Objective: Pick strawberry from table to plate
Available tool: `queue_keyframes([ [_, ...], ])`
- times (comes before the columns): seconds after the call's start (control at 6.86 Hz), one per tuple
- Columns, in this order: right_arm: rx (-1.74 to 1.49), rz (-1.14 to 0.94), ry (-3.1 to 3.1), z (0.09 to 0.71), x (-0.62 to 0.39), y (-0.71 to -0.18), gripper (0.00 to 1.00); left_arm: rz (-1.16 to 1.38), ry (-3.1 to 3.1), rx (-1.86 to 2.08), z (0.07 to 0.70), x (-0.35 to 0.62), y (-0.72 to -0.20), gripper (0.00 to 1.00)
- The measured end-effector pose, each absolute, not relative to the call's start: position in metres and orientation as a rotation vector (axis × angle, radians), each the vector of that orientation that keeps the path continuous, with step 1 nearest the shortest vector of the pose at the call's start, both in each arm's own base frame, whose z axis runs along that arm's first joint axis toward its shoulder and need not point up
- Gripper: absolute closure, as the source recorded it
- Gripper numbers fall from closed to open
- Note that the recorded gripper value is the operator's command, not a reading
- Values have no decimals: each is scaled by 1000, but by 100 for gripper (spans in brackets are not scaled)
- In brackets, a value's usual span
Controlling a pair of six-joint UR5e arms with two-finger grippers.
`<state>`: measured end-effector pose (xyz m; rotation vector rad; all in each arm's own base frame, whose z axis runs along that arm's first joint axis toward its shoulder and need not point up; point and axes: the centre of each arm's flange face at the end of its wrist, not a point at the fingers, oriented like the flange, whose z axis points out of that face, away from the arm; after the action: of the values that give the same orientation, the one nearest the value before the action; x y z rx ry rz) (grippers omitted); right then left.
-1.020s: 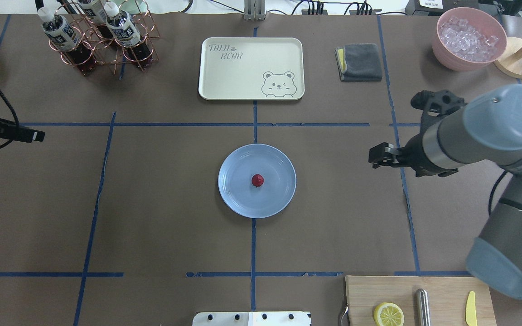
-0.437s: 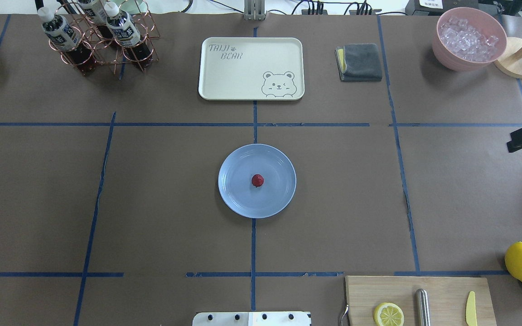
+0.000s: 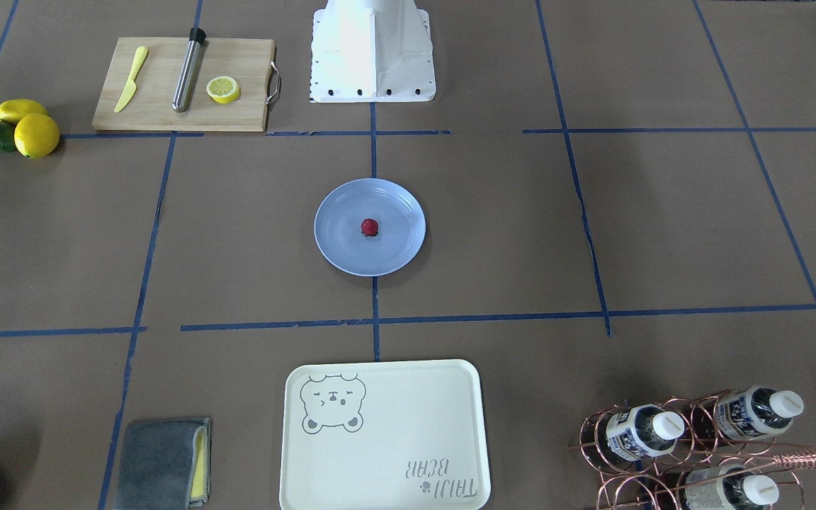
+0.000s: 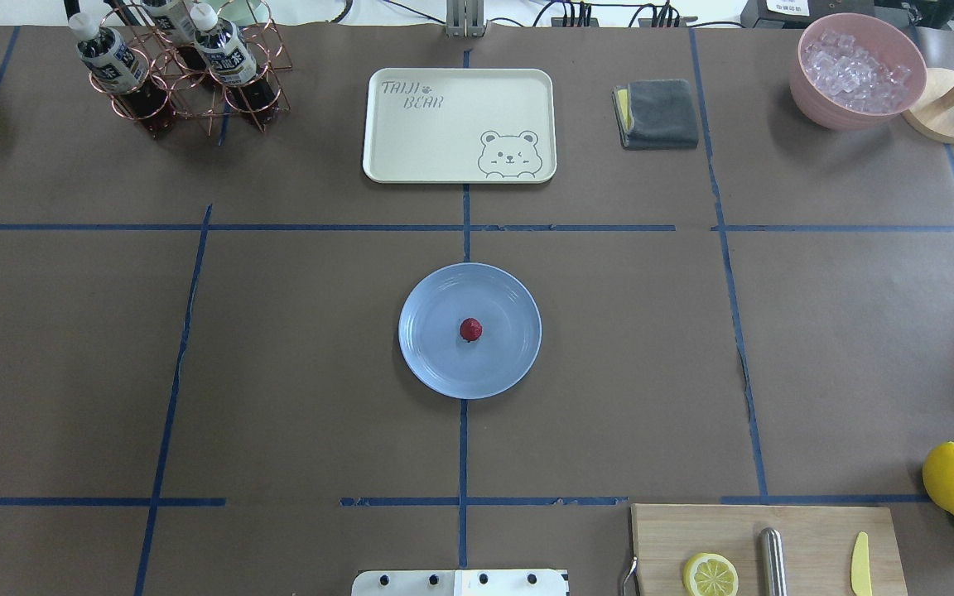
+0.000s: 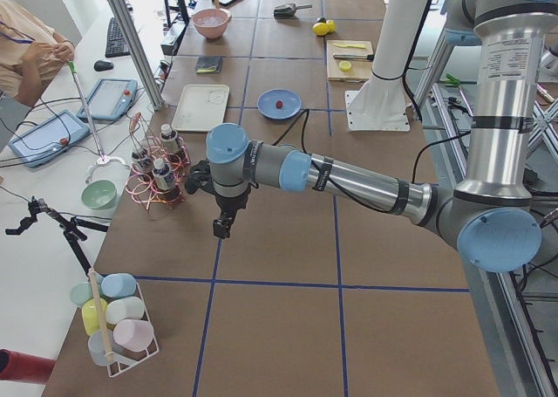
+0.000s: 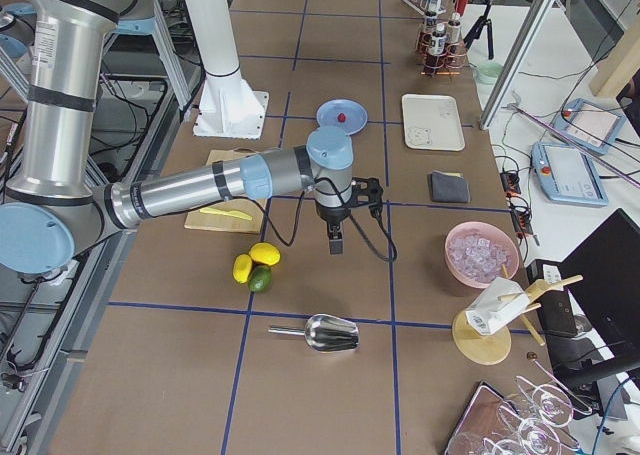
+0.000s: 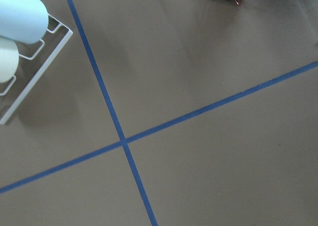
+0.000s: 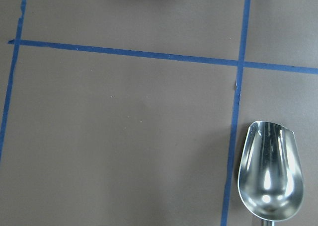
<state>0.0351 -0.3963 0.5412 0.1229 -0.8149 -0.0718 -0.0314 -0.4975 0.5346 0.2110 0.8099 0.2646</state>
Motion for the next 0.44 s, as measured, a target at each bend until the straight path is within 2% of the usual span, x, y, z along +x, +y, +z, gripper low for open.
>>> queue_keyframes([
  [0.44,128,-79,-821,555,48,-386,0,216,834,181,537,-32,-493,0],
])
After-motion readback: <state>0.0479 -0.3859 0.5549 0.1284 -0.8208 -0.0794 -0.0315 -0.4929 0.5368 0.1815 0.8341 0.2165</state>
